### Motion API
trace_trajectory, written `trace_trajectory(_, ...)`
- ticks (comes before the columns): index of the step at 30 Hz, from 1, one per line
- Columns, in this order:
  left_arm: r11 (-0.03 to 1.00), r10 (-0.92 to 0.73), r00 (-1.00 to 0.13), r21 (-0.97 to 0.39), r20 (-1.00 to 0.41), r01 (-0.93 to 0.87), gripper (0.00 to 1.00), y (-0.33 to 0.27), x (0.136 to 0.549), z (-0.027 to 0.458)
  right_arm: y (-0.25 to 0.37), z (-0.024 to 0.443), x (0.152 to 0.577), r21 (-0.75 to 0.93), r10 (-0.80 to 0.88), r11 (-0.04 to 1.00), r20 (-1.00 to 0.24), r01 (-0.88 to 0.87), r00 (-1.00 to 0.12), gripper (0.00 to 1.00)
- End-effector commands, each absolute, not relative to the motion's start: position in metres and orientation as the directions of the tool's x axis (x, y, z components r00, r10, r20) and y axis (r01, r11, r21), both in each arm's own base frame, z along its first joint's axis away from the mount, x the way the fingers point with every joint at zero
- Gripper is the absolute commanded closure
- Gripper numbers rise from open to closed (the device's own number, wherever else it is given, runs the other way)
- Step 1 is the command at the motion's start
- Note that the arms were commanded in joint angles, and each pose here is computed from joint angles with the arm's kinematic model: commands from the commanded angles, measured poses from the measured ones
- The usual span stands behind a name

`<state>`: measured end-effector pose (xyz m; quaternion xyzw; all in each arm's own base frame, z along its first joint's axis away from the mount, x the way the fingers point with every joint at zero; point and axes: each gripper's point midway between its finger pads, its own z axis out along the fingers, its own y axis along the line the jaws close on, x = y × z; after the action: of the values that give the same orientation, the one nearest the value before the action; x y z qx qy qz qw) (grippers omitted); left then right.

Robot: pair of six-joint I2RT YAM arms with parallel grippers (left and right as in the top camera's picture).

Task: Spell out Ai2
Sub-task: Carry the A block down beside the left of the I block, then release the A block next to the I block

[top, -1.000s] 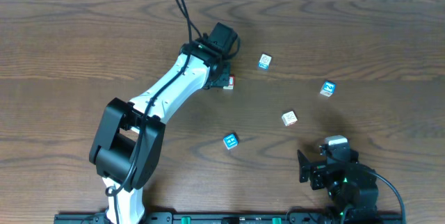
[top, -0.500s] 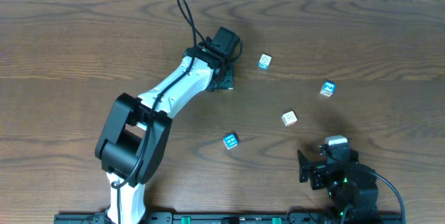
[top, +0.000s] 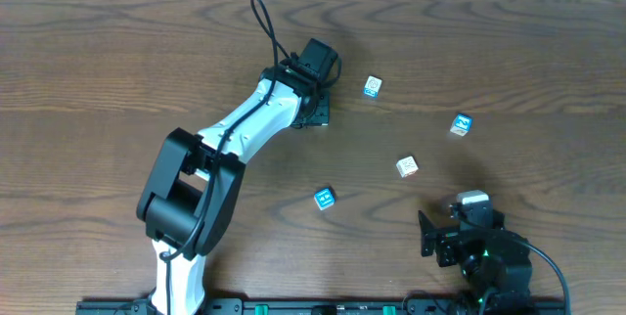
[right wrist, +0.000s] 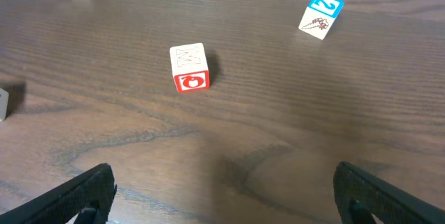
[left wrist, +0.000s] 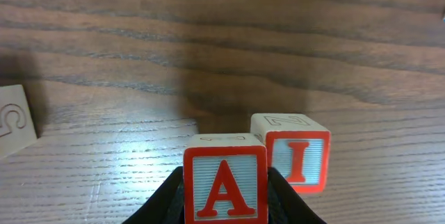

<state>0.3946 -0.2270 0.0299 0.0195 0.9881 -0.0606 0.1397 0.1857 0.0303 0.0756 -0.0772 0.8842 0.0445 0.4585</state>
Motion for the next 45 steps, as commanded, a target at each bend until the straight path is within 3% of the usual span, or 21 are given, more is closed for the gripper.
trace_trajectory(1, 0.993, 0.028, -0.967, -0.103, -0.255, 0.056, 0.94, -0.226, 0.390, 0.019, 0.030, 0.073, 0.186, 0.010, -0.093, 0.984, -0.817, -0.176, -0.570, 0.01)
trace_trajectory(10, 0.993, 0.028, -0.965, -0.100, -0.260, 0.056, 0.88, -0.226, 0.391, 0.019, 0.030, 0.073, 0.186, 0.010, -0.093, 0.984, -0.817, -0.176, -0.570, 0.01)
trace_trajectory(16, 0.993, 0.028, -0.965, -0.100, -0.260, 0.055, 0.73, -0.226, 0.391, 0.019, 0.030, 0.073, 0.186, 0.010, -0.093, 0.984, -0.817, -0.176, -0.570, 0.01)
trace_trajectory(21, 0.994, 0.027, -0.965, -0.100, -0.259, 0.055, 0.50, -0.226, 0.391, 0.019, 0.030, 0.073, 0.186, 0.010, -0.093, 0.984, -0.816, -0.176, -0.570, 0.01)
trace_trajectory(23, 0.994, 0.027, -0.965, -0.100, -0.259, 0.055, 0.46, -0.226, 0.391, 0.019, 0.030, 0.073, 0.186, 0.010, -0.093, 0.984, -0.817, -0.176, -0.570, 0.01)
trace_trajectory(35, 0.994, 0.023, -0.966, -0.100, -0.257, 0.050, 0.46, -0.226, 0.391, 0.019, 0.030, 0.073, 0.186, 0.010, -0.093, 0.984, -0.817, -0.176, -0.570, 0.01)
trace_trajectory(38, 0.994, 0.023, -0.966, -0.099, -0.258, 0.051, 0.51, -0.226, 0.391, 0.020, 0.030, 0.073, 0.186, 0.010, -0.093, 0.984, -0.817, -0.176, -0.570, 0.01)
trace_trajectory(45, 0.994, 0.002, -0.942, -0.102, -0.334, 0.038, 0.52, -0.223, 0.412, 0.056, 0.030, 0.073, 0.186, 0.010, -0.093, 0.984, -0.817, -0.176, -0.570, 0.01)
